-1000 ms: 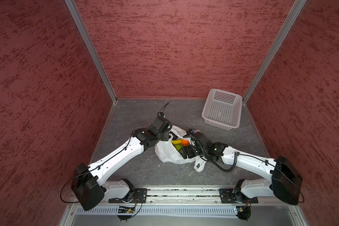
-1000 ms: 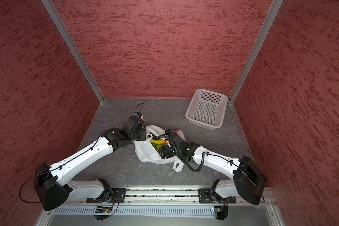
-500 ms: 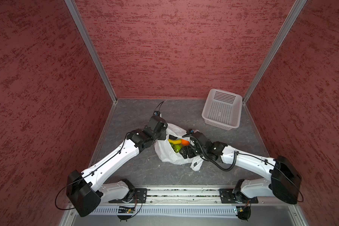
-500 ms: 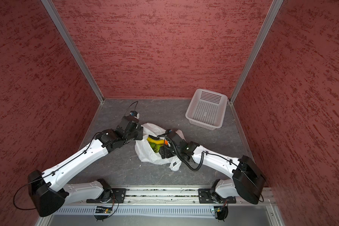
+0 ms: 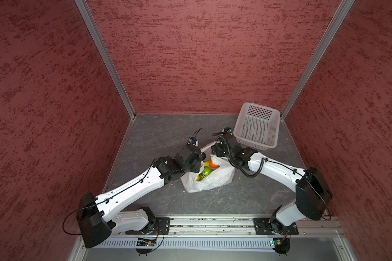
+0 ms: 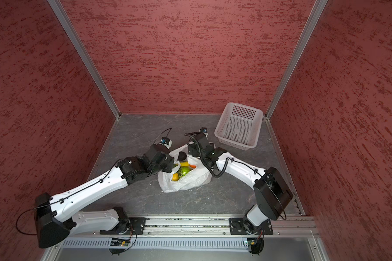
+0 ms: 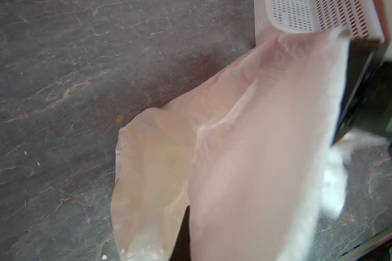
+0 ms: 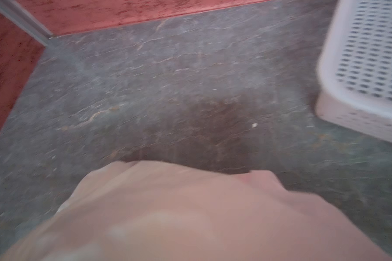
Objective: Untie the knot of the plastic bag and take out the fruit
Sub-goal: Untie the plastic bag at the center of the table.
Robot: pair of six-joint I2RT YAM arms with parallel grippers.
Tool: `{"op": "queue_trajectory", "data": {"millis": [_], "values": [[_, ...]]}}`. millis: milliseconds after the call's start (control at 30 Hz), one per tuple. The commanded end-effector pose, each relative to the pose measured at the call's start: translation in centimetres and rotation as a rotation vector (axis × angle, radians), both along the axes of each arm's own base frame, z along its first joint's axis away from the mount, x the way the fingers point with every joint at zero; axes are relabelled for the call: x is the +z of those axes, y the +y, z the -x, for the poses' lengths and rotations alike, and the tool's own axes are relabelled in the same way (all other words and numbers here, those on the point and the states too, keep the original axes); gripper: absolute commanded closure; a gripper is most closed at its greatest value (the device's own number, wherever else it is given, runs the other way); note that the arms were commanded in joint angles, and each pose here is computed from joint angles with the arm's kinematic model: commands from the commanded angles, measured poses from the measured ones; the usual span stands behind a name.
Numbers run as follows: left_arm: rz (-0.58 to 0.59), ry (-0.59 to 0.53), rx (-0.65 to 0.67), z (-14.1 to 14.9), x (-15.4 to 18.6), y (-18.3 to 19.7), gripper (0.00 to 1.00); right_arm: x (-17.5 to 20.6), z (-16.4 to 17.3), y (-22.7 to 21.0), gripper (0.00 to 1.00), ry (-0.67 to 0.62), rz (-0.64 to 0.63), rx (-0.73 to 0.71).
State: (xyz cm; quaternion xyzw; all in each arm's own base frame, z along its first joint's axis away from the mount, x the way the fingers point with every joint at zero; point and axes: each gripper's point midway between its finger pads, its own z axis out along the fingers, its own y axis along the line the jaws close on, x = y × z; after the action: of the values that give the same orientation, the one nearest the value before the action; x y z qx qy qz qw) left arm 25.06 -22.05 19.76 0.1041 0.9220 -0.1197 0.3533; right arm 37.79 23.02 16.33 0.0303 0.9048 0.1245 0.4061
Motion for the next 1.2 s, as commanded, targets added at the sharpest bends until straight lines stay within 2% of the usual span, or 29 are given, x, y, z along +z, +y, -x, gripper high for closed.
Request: {"op": "queue_trajectory", "data": {"millis": [0, 133, 367, 567, 767, 933, 1033, 1167], "values": [[-0.024, -0.012, 0.082, 0.5, 0.0, 1.9, 1.00, 1.2, -2.5, -5.8, 0.02, -0.048, 0.065, -0.178], [0.011, -0.062, 0.088, -0.2, 1.7, 1.4, 1.00, 1.4, -1.8, -5.2, 0.02, -0.018, 0.070, -0.051], [0.081, -0.152, 0.052, -1.0, 5.7, -0.7, 1.00, 3.7, 4.1, -0.5, 0.02, 0.068, -0.117, 0.258], [0.091, -0.141, 0.045, -0.2, 5.0, -0.7, 1.00, 3.7, 8.4, 2.7, 0.02, 0.135, -0.184, 0.397], [0.090, -0.135, 0.067, 0.1, 4.1, 0.1, 1.00, 2.5, 10.7, 5.5, 0.02, 0.178, -0.194, 0.476], [0.079, -0.143, 0.082, 0.3, 3.8, 0.8, 1.00, 1.9, 10.9, 6.5, 0.02, 0.172, -0.165, 0.488], [0.085, -0.150, 0.092, 0.3, 3.6, 1.1, 1.00, -0.2, 10.3, 7.2, 0.02, 0.201, -0.138, 0.499], [0.098, -0.170, 0.117, 0.1, 3.7, 1.7, 1.00, -5.2, 9.4, 5.9, 0.03, 0.292, 0.039, 0.453]]}}
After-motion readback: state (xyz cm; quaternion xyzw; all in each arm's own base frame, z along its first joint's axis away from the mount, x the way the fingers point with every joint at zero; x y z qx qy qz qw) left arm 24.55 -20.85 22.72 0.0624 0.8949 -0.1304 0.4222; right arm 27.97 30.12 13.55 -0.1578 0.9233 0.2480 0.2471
